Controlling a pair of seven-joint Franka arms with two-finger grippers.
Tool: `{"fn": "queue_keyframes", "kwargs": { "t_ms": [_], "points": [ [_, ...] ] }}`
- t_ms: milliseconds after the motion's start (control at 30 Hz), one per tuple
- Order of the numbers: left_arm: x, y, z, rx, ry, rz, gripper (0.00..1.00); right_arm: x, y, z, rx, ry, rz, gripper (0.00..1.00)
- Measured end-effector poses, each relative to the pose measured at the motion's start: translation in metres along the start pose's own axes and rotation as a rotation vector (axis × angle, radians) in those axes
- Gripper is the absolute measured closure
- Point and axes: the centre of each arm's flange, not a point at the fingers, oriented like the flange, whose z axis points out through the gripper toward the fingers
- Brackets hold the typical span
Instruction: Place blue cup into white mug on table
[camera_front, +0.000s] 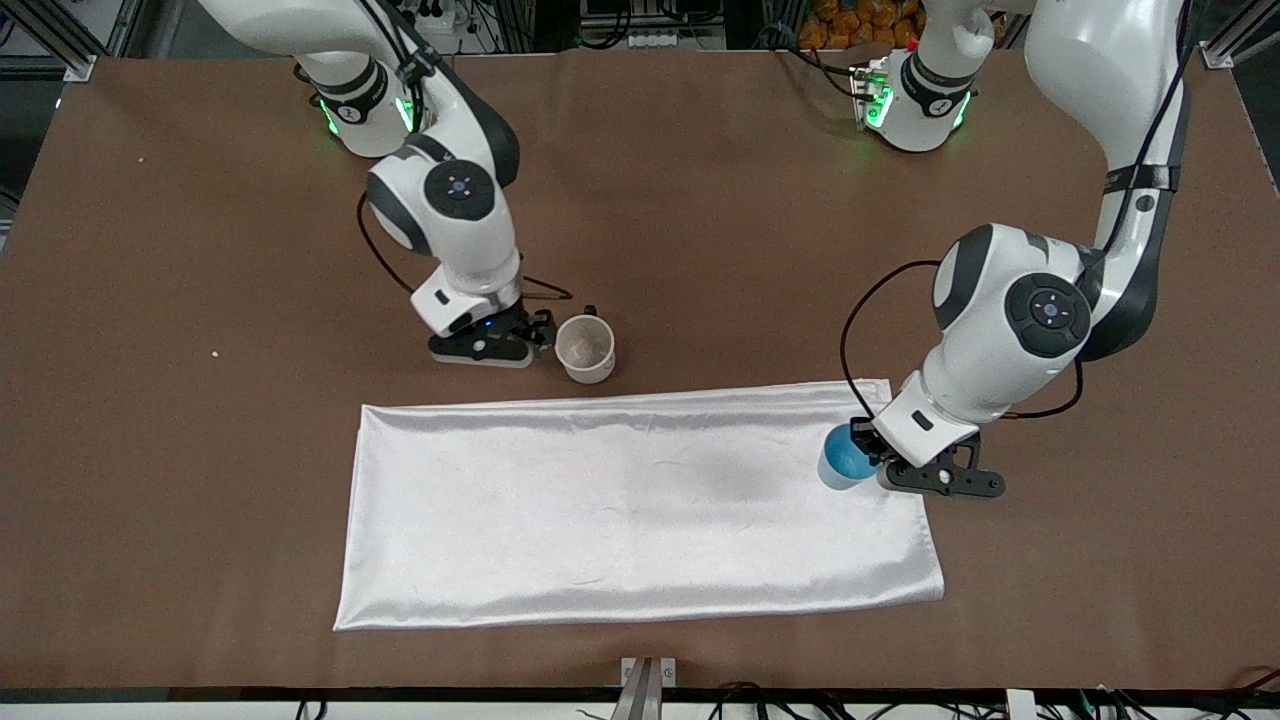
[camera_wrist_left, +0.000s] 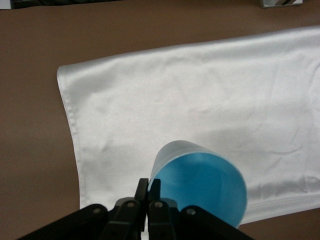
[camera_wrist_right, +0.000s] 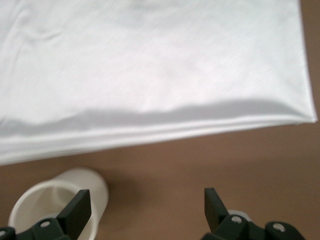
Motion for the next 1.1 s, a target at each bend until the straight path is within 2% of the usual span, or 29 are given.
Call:
{"fn": "queue_keyframes", "kwargs": {
  "t_ms": [267, 467, 600, 767, 1100],
  "points": [
    [-0.009, 0.039, 0.001, -0.01, -0.004, 0.014, 0.96, 0.07, 0.094, 0.0, -0.006, 0.012, -0.024, 0.0],
    [-0.018, 0.073, -0.001, -0.018, -0.003, 0.035, 0.96, 0.097, 0.16, 0.019, -0.017, -0.016, -0.074, 0.0],
    [-0.02, 0.082, -0.006, -0.021, -0.003, 0.047, 0.96, 0.102, 0.181, 0.035, -0.005, -0.048, -0.081, 0.0],
    [-0.029, 0.103, -0.012, -0.019, -0.03, 0.061, 0.96, 0.094, 0.171, 0.045, 0.012, -0.08, -0.091, 0.0],
    [-0.053, 0.161, -0.023, -0.021, -0.063, 0.08, 0.96, 0.076, 0.145, 0.023, 0.006, -0.124, -0.109, 0.0]
  ]
}}
